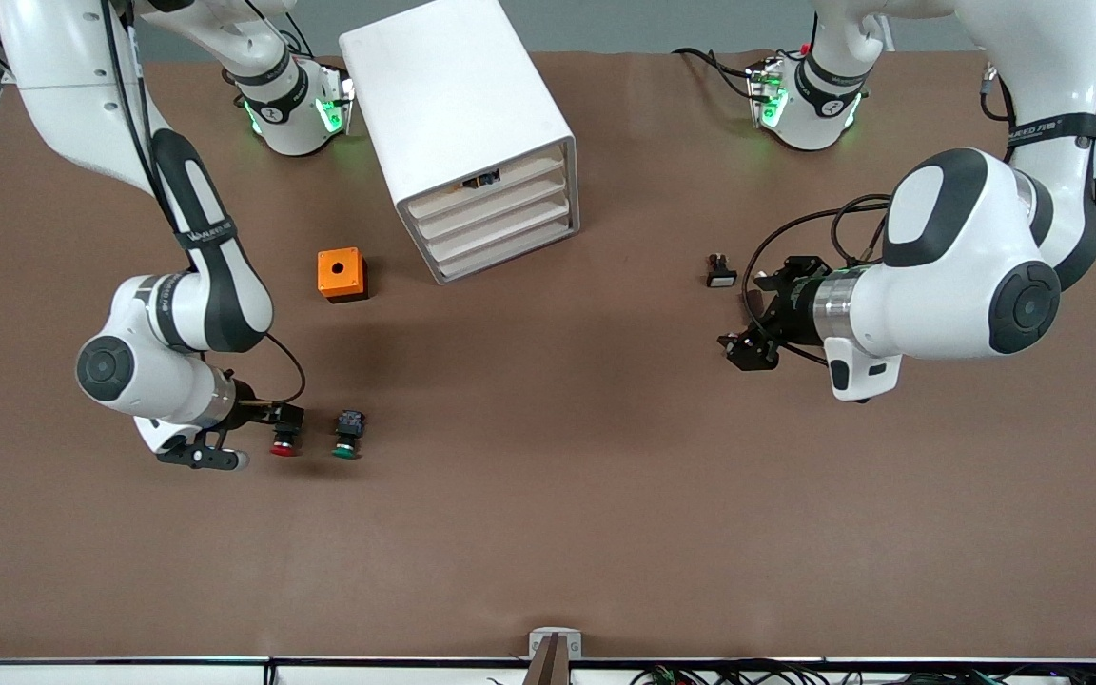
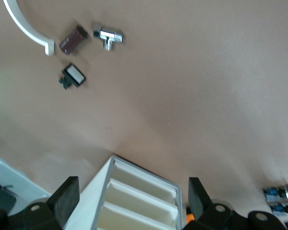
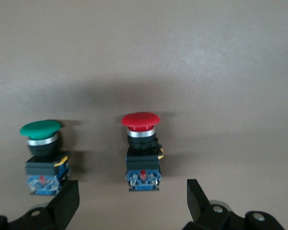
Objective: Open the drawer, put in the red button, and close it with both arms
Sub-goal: 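Grasp the red button with the right gripper while the left gripper grips the drawer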
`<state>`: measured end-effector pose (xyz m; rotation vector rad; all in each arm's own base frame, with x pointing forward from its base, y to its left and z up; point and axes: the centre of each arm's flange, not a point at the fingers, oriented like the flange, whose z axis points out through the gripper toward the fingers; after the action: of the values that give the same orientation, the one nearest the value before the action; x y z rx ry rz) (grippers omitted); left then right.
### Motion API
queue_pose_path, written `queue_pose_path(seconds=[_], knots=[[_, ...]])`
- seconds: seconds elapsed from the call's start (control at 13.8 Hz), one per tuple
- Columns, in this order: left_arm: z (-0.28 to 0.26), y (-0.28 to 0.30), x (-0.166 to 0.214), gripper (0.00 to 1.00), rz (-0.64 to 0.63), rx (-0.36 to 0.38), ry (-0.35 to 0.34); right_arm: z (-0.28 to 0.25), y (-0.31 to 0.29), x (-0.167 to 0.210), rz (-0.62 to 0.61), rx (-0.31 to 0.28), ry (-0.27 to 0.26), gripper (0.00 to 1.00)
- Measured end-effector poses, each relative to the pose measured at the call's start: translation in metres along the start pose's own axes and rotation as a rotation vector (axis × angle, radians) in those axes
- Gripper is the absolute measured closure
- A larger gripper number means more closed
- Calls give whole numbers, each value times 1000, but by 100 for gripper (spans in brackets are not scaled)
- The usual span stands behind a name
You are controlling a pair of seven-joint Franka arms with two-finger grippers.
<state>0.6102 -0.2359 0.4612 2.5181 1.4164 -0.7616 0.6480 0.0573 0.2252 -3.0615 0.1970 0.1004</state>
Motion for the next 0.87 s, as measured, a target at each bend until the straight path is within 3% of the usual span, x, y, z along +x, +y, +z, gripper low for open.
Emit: queue_pose_path(seconds=[0.22,0.51,0.72,0.87], knots=[[5,4,-5,0,-81,-10,-83,22,3,1,4,-6,-7,1],[37,18,-4,0,-227,30,-202,33,5,1,7,-10,-10,4],[59,28,-2,0,-316,58,-313,33,5,1,8,-10,-12,19],[70,33,-1,0,-368,78,-365,34,5,1,9,-11,-13,41]])
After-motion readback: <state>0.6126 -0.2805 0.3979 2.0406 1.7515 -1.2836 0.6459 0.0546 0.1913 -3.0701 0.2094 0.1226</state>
